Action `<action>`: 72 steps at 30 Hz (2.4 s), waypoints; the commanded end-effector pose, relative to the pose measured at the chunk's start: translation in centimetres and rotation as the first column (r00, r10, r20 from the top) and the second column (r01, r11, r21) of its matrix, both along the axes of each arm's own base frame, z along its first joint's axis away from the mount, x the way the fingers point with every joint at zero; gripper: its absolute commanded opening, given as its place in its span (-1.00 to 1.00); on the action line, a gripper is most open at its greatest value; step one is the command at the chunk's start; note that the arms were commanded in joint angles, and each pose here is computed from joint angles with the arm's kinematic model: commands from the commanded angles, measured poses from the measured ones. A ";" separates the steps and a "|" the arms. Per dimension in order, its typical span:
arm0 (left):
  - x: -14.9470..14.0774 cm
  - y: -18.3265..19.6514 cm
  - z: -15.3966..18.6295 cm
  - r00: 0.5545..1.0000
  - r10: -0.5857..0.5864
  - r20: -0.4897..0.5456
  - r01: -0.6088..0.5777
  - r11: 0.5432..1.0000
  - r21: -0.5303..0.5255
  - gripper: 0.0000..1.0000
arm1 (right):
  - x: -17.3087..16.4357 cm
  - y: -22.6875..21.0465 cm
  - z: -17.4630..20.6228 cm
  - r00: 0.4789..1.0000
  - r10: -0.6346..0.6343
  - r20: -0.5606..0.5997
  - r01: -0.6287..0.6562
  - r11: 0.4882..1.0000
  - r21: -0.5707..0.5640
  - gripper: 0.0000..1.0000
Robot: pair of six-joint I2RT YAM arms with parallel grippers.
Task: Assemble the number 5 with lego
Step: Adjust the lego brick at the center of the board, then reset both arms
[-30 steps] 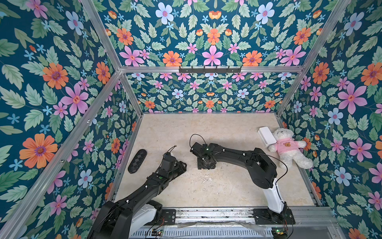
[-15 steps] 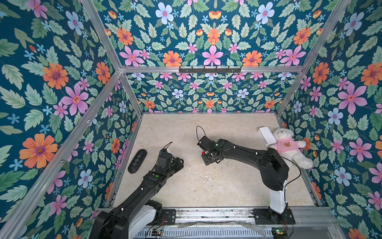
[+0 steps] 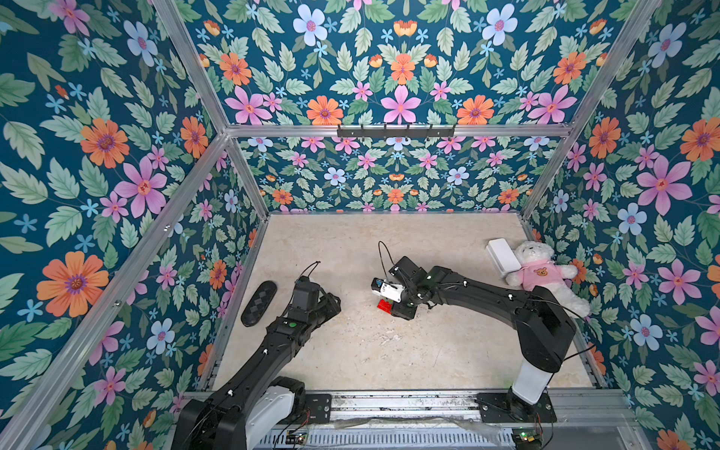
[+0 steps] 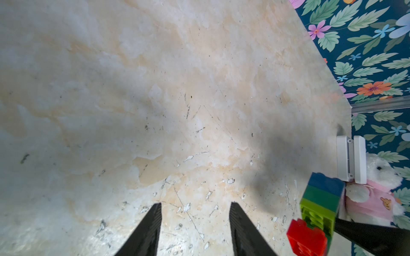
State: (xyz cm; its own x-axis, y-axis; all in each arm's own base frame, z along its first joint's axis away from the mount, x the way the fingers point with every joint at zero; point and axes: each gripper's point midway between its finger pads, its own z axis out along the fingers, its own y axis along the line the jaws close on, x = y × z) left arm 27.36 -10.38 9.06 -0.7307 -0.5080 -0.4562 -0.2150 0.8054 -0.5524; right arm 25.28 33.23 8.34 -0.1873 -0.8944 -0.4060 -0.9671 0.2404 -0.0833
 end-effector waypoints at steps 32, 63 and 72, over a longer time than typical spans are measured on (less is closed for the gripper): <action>1.4 0.3 -1.3 0.998 -0.006 -0.060 0.007 1.000 0.006 0.03 | 3.0 -2.8 -5.8 0.969 0.236 -0.078 -0.248 0.938 -0.243 0.27; 1.3 0.5 0.0 0.999 0.004 -0.042 -0.004 1.000 -0.002 0.02 | 0.8 -4.6 -2.7 0.997 0.065 0.043 -0.062 0.996 -0.065 0.98; 2.4 0.4 1.1 0.999 -0.043 0.008 0.043 0.998 0.053 0.24 | 1.3 -5.3 6.5 0.926 -0.276 0.258 0.154 0.900 0.407 0.99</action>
